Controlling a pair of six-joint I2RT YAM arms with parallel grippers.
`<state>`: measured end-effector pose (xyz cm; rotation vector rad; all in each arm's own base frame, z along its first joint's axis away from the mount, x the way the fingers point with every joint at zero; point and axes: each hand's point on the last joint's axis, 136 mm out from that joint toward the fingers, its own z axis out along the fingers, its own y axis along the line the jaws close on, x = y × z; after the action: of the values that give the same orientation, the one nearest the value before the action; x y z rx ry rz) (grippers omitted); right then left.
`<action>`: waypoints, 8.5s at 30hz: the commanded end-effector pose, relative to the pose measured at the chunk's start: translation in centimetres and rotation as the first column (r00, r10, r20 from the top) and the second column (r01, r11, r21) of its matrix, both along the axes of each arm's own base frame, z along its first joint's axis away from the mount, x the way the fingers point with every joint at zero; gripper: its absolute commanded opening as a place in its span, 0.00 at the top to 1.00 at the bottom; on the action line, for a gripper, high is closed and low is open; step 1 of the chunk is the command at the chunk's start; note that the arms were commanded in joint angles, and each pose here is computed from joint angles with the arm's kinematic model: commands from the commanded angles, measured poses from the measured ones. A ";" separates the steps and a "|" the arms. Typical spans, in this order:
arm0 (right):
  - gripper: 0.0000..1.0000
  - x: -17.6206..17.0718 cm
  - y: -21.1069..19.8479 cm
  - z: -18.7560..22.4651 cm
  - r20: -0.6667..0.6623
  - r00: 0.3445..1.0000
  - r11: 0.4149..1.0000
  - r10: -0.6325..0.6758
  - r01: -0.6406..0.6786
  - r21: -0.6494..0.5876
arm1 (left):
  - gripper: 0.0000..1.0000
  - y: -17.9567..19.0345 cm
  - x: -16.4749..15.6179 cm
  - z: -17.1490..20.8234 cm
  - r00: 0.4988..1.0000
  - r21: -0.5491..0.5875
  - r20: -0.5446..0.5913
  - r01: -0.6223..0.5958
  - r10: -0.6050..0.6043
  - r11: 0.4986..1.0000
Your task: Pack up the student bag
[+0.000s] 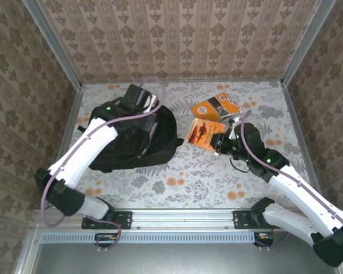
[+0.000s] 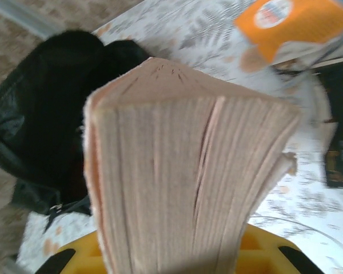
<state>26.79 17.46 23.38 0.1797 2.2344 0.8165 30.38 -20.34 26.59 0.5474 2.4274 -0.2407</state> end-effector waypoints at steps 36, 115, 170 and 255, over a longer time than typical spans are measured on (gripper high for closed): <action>1.00 10.3 22.0 -3.1 -0.331 0.853 0.909 0.404 -0.333 0.251 | 1.00 7.0 -2.9 7.8 0.960 -0.385 0.141 -0.172 0.242 0.907; 0.24 13.1 -17.1 -5.9 -0.092 0.796 0.759 -0.598 0.526 -0.383 | 0.56 -10.6 -6.8 -6.1 0.956 -0.289 -0.160 0.194 -0.247 0.938; 0.25 4.0 -12.7 -15.4 -0.475 0.819 0.907 -0.322 0.125 -0.401 | 0.24 -16.3 -6.7 -5.9 0.941 -0.262 -0.153 0.257 -0.303 0.930; 0.21 -8.3 0.4 -19.8 -0.634 0.738 0.969 0.231 -0.235 0.078 | 1.00 -13.5 -20.1 -26.6 0.735 0.204 -0.274 0.675 -0.621 0.709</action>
<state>20.02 16.60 3.80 0.2773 2.9054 0.9521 10.07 -34.31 1.68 1.6169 2.3423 -0.2572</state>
